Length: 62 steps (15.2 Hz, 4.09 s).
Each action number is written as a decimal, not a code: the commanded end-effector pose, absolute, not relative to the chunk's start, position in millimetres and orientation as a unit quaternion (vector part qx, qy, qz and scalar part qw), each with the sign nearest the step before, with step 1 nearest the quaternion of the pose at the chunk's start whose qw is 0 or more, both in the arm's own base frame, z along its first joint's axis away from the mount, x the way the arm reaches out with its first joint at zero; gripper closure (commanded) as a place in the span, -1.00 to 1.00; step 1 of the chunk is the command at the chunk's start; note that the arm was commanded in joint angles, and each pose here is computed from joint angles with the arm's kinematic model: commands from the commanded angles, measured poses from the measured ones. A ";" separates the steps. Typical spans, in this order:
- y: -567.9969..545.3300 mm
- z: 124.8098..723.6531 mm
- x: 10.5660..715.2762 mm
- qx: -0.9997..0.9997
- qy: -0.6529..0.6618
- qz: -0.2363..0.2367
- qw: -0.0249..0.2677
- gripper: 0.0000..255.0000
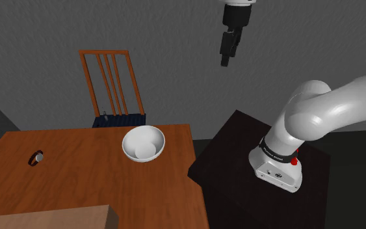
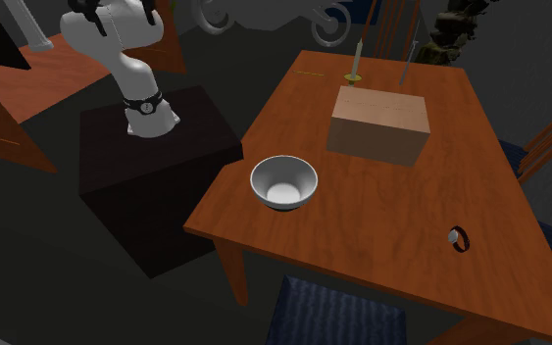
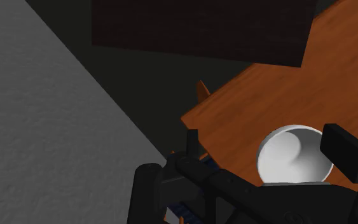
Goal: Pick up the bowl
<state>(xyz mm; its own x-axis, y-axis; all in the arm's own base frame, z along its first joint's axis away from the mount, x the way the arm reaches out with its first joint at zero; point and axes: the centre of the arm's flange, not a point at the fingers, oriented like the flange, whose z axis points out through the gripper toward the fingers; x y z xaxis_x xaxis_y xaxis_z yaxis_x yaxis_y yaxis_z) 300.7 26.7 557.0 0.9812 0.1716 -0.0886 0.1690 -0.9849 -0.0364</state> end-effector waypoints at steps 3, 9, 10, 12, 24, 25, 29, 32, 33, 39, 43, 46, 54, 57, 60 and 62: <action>33.6 536.6 316.4 -0.995 -0.090 0.048 0.018 -1.00; 56.1 475.5 362.6 -0.993 -0.103 0.054 0.029 -1.00; 60.0 465.2 370.1 -0.992 -0.105 0.055 0.030 -1.00; 68.2 444.8 385.1 -0.992 -0.110 0.057 0.034 -1.00; 123.0 322.3 471.5 -0.987 -0.136 0.068 0.055 -1.00; 128.1 312.1 478.4 -0.986 -0.138 0.069 0.057 -1.00; 148.7 271.3 505.6 -0.984 -0.147 0.073 0.064 -1.00; 164.9 240.7 525.5 -0.983 -0.154 0.076 0.070 -1.00; 170.5 230.5 532.1 -0.982 -0.156 0.077 0.071 -1.00; 178.9 194.1 541.9 -0.981 -0.159 0.079 0.074 -1.00; 178.9 175.2 541.8 -0.981 -0.159 0.079 0.074 -1.00; 178.6 175.2 542.4 -0.981 -0.159 0.079 0.074 1.00; 178.9 175.2 541.9 -0.981 -0.159 0.079 0.074 1.00; 178.9 191.0 541.8 -0.981 -0.159 0.079 0.074 1.00; 178.9 206.9 541.9 -0.981 -0.159 0.079 0.074 1.00; 178.9 217.4 541.9 -0.981 -0.159 0.079 0.074 1.00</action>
<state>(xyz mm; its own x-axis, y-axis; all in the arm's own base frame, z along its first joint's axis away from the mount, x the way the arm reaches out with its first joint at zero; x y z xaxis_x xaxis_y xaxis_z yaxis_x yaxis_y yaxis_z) 541.8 178.6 212.5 0.9370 0.3239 -0.1311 0.3006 -0.9384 -0.1704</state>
